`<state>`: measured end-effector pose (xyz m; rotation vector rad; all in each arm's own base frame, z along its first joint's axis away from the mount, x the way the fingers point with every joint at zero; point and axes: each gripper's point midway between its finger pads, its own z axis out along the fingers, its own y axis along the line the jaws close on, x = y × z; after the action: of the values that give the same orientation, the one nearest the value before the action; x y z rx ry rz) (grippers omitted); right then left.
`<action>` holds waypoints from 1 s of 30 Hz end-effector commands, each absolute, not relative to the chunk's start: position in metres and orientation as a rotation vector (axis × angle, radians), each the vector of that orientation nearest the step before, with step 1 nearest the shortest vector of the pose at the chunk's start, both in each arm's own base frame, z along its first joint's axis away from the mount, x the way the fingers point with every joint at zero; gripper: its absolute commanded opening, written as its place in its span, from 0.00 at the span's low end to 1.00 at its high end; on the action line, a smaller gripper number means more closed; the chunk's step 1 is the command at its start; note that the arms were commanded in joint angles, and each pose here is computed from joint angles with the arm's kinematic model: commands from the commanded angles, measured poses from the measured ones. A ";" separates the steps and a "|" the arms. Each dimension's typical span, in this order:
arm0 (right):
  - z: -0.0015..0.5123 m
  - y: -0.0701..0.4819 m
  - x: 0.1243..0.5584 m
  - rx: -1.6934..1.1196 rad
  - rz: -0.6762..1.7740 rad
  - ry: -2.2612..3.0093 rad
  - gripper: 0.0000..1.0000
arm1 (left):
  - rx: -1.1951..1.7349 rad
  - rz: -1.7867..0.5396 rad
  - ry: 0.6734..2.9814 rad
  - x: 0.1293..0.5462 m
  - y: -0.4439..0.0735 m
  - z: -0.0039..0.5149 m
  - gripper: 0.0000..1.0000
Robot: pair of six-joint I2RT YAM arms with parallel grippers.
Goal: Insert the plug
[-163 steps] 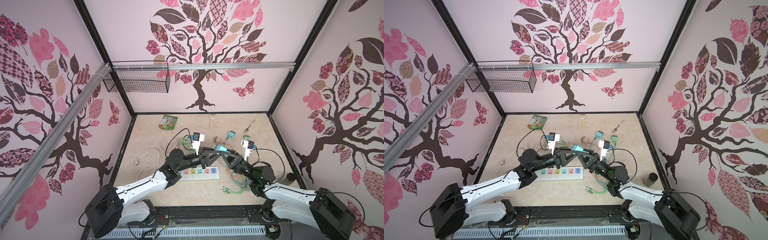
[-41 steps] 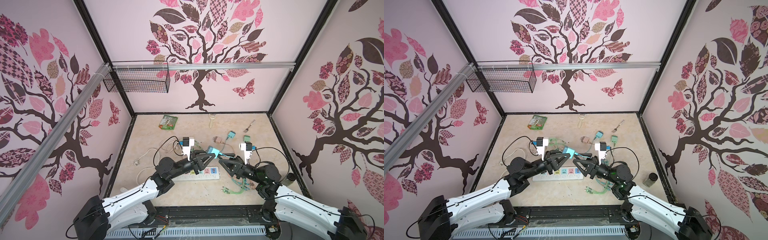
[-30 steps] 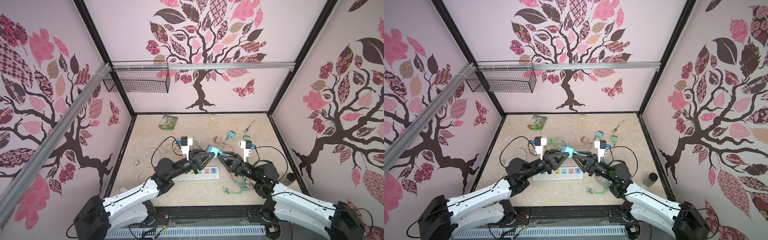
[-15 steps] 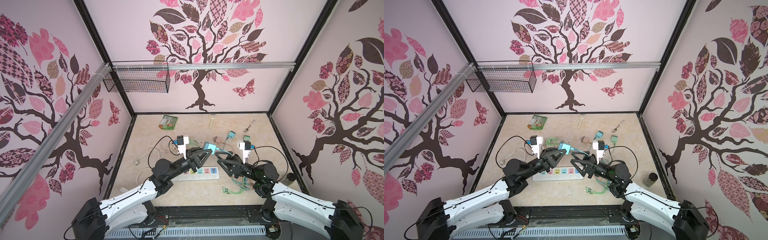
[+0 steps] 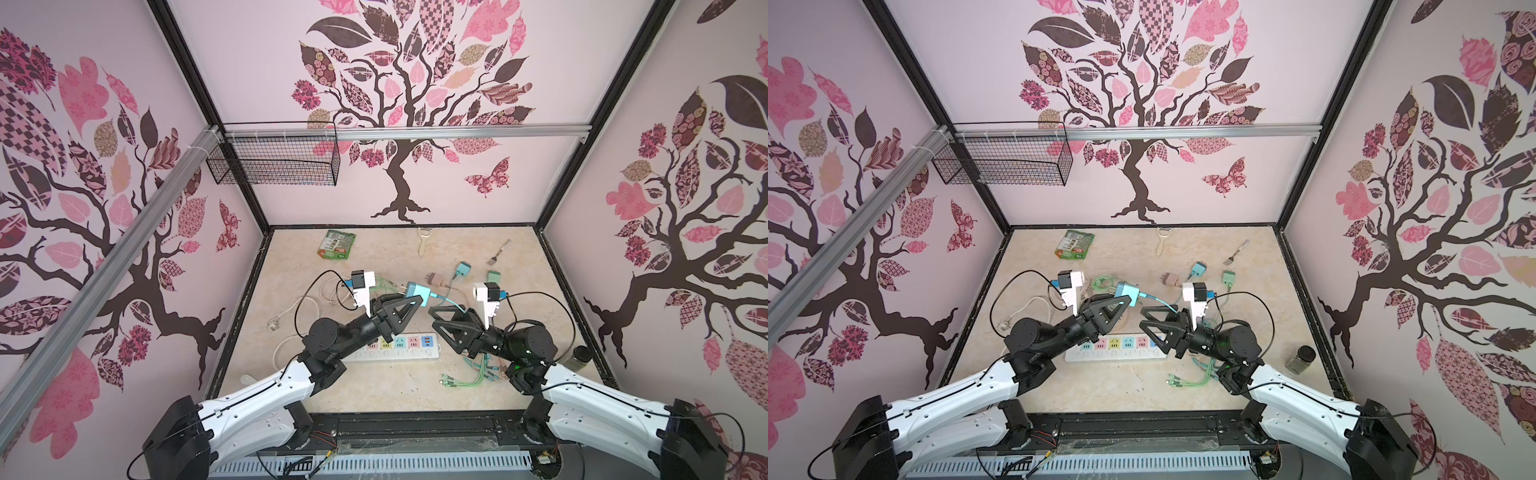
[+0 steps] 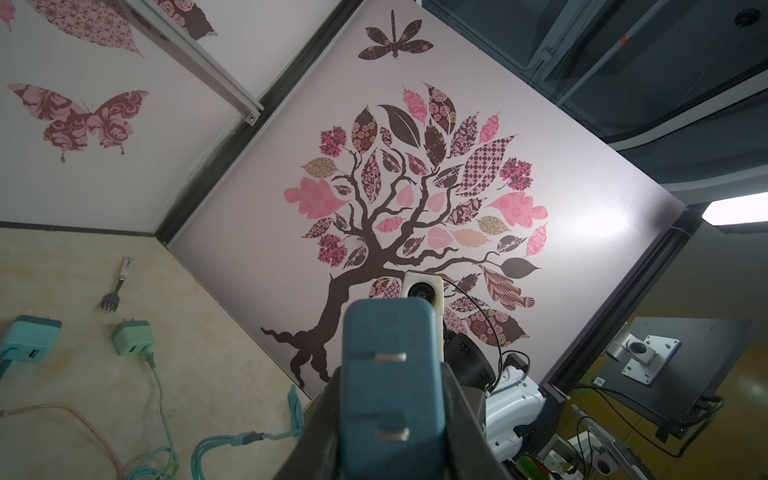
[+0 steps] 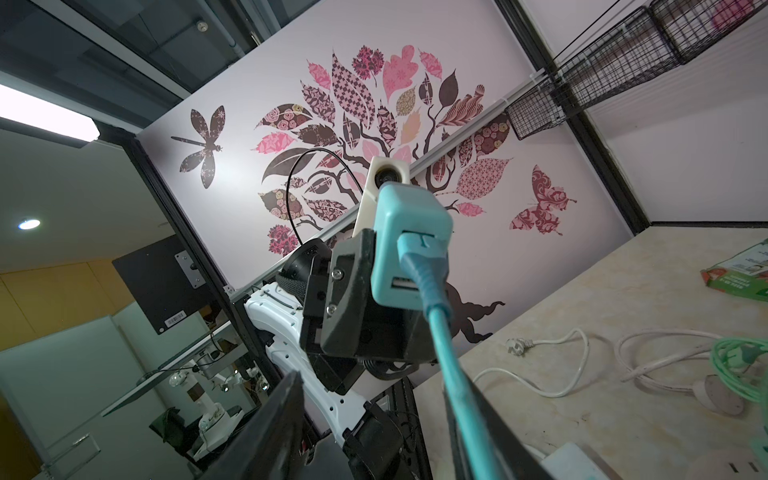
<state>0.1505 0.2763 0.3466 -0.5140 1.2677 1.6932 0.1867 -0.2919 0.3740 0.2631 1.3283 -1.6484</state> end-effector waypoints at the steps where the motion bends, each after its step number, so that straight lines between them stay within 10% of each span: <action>1: 0.370 0.284 0.131 -0.653 1.766 1.181 0.65 | 0.264 -1.651 1.287 0.186 -0.288 0.393 0.00; 17: 0.378 0.268 0.152 -0.464 1.686 1.182 0.44 | 0.265 -1.647 1.261 0.178 -0.278 0.395 0.00; 30: 0.355 0.303 0.112 -0.866 1.869 1.311 0.61 | 0.278 -1.527 1.282 0.179 -0.267 0.409 0.00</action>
<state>0.1345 0.3037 0.3469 -0.7220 1.3469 1.8143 0.1800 -0.2773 0.3814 0.2752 1.3480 -1.5795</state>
